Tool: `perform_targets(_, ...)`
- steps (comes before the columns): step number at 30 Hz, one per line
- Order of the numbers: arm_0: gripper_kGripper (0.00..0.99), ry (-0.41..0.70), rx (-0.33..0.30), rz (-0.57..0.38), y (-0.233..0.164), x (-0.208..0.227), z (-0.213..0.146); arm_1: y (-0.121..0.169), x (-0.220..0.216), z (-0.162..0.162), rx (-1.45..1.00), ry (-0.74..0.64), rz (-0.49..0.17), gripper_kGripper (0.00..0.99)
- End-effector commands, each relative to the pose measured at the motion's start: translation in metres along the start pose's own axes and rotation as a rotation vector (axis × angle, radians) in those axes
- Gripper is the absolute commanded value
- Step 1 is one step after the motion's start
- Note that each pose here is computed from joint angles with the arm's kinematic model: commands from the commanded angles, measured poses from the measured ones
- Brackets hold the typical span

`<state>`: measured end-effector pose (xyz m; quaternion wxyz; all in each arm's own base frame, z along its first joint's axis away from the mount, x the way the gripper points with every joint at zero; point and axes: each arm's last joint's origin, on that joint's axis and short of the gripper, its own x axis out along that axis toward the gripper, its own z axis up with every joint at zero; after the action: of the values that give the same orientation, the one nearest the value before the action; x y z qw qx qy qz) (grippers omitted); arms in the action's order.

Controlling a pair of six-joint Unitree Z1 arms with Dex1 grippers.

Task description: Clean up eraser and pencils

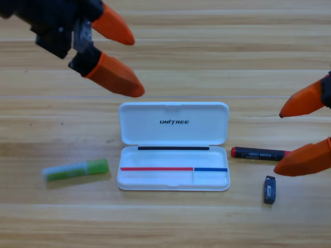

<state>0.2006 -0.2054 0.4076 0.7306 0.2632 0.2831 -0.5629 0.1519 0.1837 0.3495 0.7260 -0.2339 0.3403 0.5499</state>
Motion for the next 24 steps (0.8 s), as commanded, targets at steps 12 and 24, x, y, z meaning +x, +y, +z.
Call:
perform_targets(12, 0.99, 0.071, 0.058, -0.086, -0.014, 0.032, -0.014, -0.003, 0.007, 0.0, 0.074, 0.053, -0.106, 0.989)
perform_targets(24, 0.959, 0.233, 0.235, 0.232, -0.007, -0.004, -0.016, -0.031, 0.055, 0.01, 0.528, 0.374, -0.21, 0.988)
